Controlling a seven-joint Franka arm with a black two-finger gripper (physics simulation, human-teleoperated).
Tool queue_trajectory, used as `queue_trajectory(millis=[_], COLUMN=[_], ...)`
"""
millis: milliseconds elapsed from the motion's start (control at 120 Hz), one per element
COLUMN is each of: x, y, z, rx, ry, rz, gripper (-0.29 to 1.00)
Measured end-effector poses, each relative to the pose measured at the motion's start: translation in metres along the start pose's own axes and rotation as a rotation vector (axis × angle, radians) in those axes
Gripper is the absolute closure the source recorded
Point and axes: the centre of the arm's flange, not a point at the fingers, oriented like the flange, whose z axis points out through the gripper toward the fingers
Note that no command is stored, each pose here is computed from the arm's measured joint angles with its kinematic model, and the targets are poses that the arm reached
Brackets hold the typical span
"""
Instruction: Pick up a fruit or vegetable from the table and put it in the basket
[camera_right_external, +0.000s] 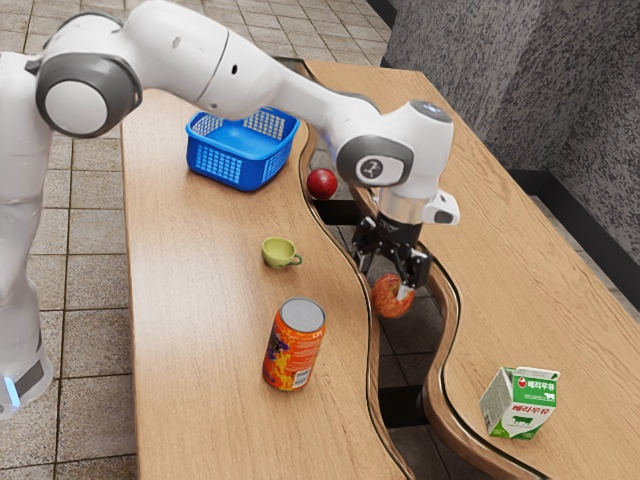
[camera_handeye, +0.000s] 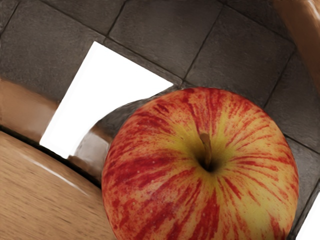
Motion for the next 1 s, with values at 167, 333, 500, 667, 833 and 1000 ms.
queue_trajectory(millis=[167, 333, 500, 667, 833, 1000], x=[0.002, 0.005, 0.009, 0.011, 0.011, 0.008], y=[0.007, 0.008, 0.011, 0.012, 0.013, 0.015], z=[0.018, 0.023, 0.022, 0.031, 0.033, 0.015], rx=[0.005, 0.000, -0.012, -0.009, -0.012, -0.023], ry=[-0.008, 0.000, 0.018, 0.013, 0.016, 0.046], rz=[0.019, 0.026, 0.035, 0.037, 0.032, 0.018], gripper=[0.00, 0.00, 0.00, 0.00, 0.15, 0.47])
